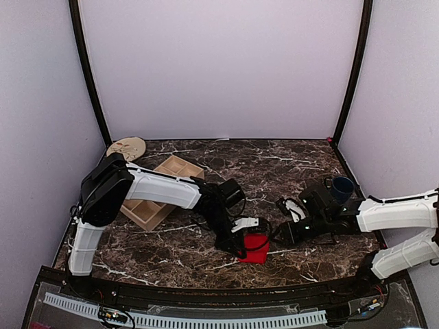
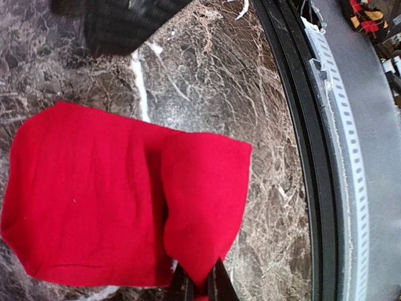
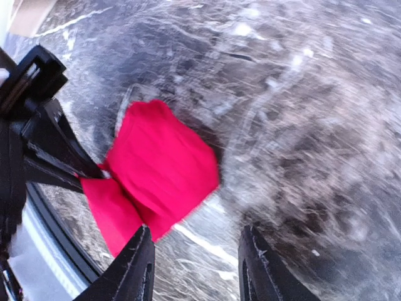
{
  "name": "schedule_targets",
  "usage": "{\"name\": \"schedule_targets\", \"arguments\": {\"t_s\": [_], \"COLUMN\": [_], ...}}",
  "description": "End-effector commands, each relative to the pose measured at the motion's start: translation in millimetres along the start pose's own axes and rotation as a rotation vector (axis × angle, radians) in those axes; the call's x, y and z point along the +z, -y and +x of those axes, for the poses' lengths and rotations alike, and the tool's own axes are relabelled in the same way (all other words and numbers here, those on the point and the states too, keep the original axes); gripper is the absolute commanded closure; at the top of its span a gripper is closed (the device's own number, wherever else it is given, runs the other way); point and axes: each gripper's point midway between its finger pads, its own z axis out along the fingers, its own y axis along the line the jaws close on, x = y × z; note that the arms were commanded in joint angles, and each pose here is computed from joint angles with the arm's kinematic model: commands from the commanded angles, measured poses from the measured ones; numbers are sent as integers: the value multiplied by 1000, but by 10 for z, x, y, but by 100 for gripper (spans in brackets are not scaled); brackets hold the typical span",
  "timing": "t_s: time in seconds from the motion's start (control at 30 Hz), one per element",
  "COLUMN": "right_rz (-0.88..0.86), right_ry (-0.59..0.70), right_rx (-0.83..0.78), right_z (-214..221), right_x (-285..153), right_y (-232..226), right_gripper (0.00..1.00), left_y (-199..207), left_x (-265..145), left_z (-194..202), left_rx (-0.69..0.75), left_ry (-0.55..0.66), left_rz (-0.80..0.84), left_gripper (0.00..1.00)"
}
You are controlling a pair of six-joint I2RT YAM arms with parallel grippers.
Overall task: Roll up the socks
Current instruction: Roll the sock at the center of the board.
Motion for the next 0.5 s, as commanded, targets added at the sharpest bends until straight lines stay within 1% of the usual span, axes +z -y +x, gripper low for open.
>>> {"name": "schedule_targets", "arguments": {"t_s": [0.0,0.1,0.17,0.47], "right_rz": [74,47,43,38], "right_ry": [82,120,143,198], "right_rx": [25,1,-38,-267], "right_z": [-21,-9,-1,126], "right_x": [-100,-162,-192,-223], "right_y": [157,59,-20,-413], "right_gripper": [57,57,57,56], "left_y": [105,154,140,103], "left_x": [55,58,56,46], "left_z": [397,367,341,306], "left_rx": [-201,-252,-273,-316], "left_ry": [-135,-124,-127,-116], "left_rz": [115,192,214,254], "left_gripper": [100,100,100,100]}}
